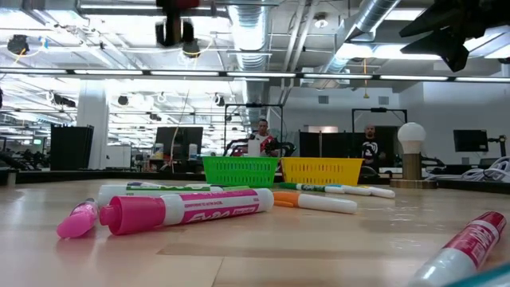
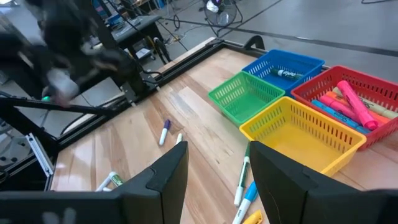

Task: Pick & Place Markers
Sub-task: Put the red highlighter in the blue bin

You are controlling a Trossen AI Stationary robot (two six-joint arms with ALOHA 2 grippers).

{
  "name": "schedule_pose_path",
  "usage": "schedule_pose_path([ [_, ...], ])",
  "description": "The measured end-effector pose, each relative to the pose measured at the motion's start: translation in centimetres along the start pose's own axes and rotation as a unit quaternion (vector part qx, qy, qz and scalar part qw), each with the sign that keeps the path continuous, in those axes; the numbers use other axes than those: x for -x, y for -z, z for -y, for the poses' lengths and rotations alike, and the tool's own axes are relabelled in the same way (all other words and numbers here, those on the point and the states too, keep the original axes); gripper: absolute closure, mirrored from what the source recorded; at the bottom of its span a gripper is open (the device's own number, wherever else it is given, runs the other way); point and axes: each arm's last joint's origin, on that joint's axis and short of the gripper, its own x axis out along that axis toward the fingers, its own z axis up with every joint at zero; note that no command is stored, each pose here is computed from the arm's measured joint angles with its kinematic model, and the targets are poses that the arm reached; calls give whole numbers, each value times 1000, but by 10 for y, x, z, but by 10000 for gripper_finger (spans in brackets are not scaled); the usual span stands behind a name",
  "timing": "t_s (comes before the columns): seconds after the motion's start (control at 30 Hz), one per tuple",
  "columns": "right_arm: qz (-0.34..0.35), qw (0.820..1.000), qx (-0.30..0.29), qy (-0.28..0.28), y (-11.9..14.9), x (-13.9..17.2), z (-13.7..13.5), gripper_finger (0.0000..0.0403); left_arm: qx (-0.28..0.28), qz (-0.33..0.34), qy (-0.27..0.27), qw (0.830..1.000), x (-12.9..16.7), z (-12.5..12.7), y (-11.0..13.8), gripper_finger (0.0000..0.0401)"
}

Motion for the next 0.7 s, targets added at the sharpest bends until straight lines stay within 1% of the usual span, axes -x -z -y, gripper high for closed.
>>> schedule_pose_path([
  [0.07, 0, 1000, 0, 0, 0, 0, 0, 241, -11, 45, 60, 997, 19, 13, -11, 337],
  [0.17, 0, 1000, 0, 0, 0, 0, 0, 241, -41, 129, 140, 981, 47, 34, -24, 337],
  [0.23, 0, 1000, 0, 0, 0, 0, 0, 241, -72, 183, 187, 963, 65, 47, -30, 337],
  [0.3, 0, 1000, 0, 0, 0, 0, 0, 241, -120, 234, 224, 938, 81, 58, -34, 337],
  [0.37, -3, 1000, 3, 2, 1, 0, 1, 241, -169, 279, 248, 912, 94, 67, -35, 337],
  [0.43, -5, 1000, 5, 4, 1, 0, 1, 241, -205, 313, 264, 889, 104, 74, -35, 337],
  [0.53, -5, 1000, 5, 4, 1, 0, 1, 241, -243, 343, 281, 863, 113, 82, -34, 337],
  [0.6, -5, 1000, 5, 4, 1, 0, 1, 241, -254, 349, 287, 855, 115, 85, -32, 337],
  [0.7, -5, 1000, 5, 4, 1, 0, 1, 241, -253, 345, 290, 856, 112, 86, -32, 337],
])
